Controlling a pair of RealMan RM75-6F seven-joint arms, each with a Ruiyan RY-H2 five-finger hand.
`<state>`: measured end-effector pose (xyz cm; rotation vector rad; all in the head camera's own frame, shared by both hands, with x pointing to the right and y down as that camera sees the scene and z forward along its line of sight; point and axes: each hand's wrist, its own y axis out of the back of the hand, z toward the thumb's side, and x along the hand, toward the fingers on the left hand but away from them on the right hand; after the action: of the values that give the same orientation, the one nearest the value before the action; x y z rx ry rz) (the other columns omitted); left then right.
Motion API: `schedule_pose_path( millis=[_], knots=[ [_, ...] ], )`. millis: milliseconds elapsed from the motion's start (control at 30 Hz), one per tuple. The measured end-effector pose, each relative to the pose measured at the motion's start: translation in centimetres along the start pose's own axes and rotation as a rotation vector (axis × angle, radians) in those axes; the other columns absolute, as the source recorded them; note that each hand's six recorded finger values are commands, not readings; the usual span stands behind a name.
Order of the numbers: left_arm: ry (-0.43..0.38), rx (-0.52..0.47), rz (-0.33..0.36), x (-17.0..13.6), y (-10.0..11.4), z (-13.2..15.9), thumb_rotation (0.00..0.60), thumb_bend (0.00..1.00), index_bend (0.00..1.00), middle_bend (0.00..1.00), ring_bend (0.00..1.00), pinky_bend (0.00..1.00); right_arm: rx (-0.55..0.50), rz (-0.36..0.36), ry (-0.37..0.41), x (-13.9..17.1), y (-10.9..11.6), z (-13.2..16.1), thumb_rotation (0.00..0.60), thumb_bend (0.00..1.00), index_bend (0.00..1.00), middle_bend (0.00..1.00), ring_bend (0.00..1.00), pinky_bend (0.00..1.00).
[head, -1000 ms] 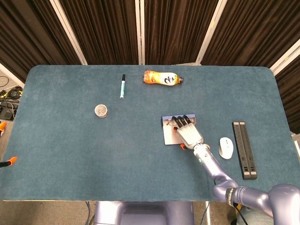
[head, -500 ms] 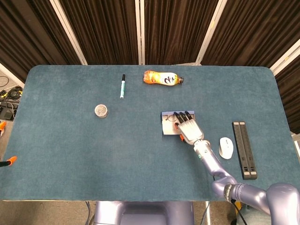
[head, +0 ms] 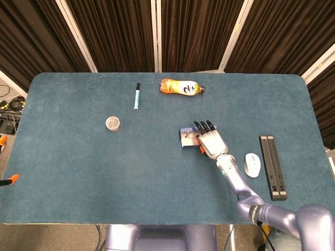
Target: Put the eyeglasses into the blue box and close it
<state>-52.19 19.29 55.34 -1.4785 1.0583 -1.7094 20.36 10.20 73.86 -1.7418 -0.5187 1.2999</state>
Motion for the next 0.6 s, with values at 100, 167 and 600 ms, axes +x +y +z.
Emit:
schedule_pose_path(
  millis=[100,167,600],
  knots=[
    [-0.001,-0.005,0.002,-0.1,0.1,0.0,0.600,0.00,0.00,0.00,0.00,0.00,0.004,0.000,0.021,0.7,0.1,-0.1,0.600,0.49,0.62,0.00,0.00,0.00],
    [-0.003,-0.007,0.003,-0.1,0.2,0.0,0.600,0.00,0.00,0.00,0.00,0.00,0.014,-0.002,0.042,1.5,0.3,-0.3,0.600,0.50,0.63,0.00,0.00,0.00],
    [-0.030,0.000,-0.012,-0.2,-0.2,0.8,0.600,0.00,0.00,0.00,0.00,0.00,0.173,-0.012,0.194,7.9,3.7,-1.5,0.600,0.50,0.63,0.00,0.00,0.00]
  ],
)
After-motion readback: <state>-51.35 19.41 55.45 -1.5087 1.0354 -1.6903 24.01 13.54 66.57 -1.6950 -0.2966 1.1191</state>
